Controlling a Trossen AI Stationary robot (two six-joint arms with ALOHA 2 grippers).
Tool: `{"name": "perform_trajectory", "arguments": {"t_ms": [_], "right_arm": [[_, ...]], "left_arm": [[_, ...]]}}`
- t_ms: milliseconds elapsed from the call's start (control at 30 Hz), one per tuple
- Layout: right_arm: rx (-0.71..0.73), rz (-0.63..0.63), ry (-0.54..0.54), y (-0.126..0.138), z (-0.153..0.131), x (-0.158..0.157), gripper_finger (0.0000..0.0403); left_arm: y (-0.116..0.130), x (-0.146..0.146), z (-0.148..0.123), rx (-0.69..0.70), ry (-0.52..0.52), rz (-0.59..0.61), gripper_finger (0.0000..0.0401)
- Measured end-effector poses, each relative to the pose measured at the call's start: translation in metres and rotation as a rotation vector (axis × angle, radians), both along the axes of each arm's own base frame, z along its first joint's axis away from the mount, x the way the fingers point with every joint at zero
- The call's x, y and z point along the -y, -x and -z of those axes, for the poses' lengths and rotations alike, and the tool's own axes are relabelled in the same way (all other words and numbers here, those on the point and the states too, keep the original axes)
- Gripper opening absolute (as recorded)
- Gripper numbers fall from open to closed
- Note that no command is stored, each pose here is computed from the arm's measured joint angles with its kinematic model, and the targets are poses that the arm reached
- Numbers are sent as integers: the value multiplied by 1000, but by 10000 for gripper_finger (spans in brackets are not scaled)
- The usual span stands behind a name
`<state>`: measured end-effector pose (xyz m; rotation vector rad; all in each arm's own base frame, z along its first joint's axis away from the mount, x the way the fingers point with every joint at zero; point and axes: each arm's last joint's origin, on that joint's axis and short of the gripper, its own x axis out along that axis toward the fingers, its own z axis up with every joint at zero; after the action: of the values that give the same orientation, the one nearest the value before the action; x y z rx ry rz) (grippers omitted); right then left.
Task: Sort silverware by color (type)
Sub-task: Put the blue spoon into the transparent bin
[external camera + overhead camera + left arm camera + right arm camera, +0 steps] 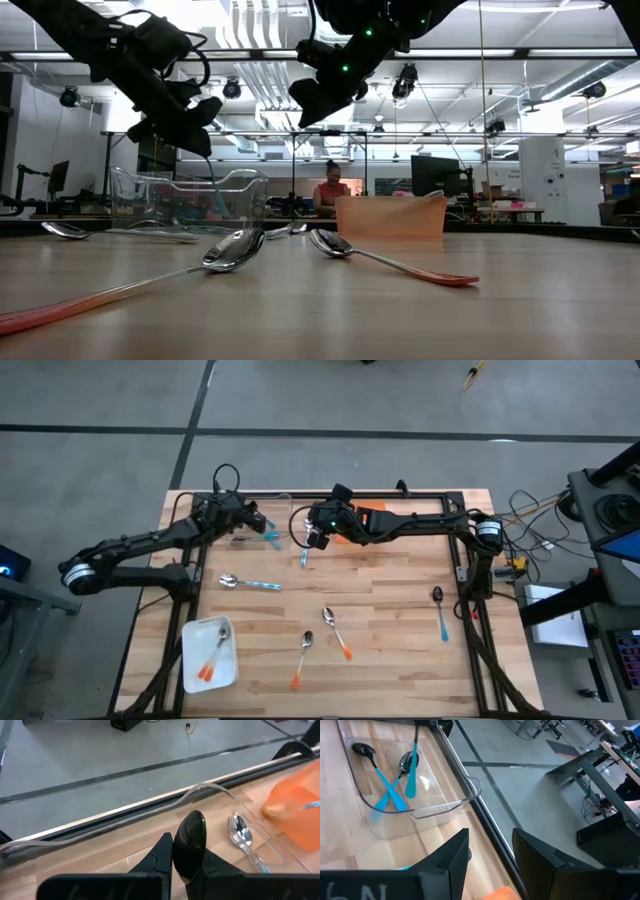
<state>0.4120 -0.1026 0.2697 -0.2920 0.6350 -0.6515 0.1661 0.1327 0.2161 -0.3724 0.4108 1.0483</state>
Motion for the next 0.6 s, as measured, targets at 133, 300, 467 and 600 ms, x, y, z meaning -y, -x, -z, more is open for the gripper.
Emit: {"name": "perform_trajectory", "arguments": {"t_ms": [133, 300, 467, 600], "right_arm": [[2, 2, -2, 0, 0, 0, 144], [-4, 13, -21, 1, 2, 0, 144], [-4, 19, -31, 1, 3, 0, 144], [-10, 21, -35, 2, 4, 0, 144]], "left_arm": [[-5, -7, 3, 16, -18, -24, 4], [-8, -14, 14, 17, 23, -74, 4], [-11, -18, 22, 13, 45, -117, 12], [-13, -20, 26, 7, 45, -137, 21]]}}
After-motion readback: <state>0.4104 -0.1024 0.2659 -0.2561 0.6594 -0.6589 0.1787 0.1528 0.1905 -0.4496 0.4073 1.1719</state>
